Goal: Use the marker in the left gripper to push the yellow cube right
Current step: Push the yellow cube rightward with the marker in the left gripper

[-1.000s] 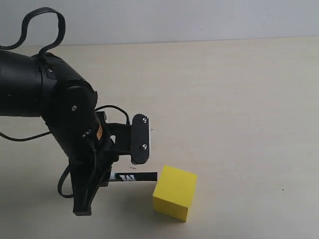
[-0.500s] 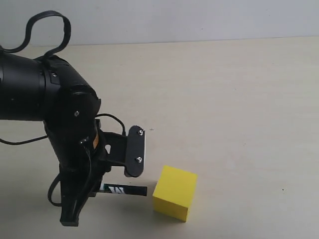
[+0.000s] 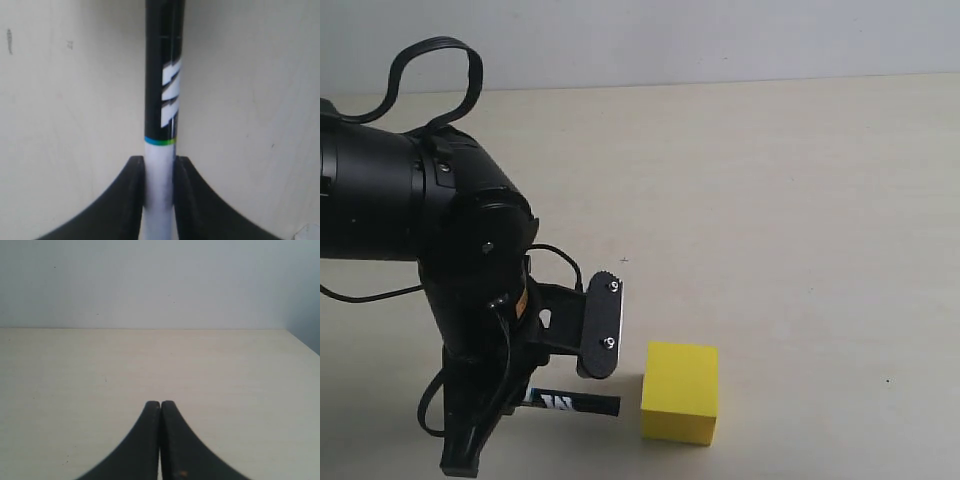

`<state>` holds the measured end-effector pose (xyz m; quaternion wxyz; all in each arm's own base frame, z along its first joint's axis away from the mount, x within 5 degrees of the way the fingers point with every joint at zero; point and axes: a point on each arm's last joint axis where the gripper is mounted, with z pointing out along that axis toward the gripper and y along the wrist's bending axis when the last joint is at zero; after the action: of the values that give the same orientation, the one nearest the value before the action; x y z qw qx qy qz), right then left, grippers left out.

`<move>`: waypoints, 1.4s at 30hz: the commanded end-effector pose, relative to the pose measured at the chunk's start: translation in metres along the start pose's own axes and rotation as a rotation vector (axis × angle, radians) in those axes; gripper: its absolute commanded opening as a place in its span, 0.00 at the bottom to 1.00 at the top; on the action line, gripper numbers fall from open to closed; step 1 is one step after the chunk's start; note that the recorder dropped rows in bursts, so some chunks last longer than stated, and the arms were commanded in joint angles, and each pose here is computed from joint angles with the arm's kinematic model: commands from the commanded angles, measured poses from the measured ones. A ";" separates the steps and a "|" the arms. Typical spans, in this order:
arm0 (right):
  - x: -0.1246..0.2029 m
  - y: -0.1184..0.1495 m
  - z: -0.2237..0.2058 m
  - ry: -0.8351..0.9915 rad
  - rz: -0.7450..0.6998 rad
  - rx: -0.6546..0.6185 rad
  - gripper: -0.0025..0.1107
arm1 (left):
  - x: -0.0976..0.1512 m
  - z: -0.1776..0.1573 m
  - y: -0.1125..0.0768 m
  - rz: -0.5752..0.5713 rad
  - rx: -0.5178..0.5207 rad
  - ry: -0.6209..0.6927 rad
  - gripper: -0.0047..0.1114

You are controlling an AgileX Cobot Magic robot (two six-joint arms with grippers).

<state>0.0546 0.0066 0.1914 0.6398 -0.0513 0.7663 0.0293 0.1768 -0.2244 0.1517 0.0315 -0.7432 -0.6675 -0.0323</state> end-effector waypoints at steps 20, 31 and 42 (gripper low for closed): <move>0.001 0.000 0.000 -0.005 -0.004 0.006 0.02 | -0.009 -0.001 0.000 -0.049 -0.027 -0.067 0.04; 0.001 0.000 0.000 -0.005 -0.004 0.006 0.02 | -0.006 -0.001 -0.004 -0.151 0.012 -0.032 0.04; 0.001 0.000 0.000 -0.005 -0.004 0.006 0.02 | -0.037 -0.009 0.000 -0.203 -0.073 -0.266 0.04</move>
<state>0.0546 0.0066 0.1914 0.6398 -0.0513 0.7663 0.0293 0.1741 -0.2421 0.1519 -0.0326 -0.6776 -0.7347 0.0067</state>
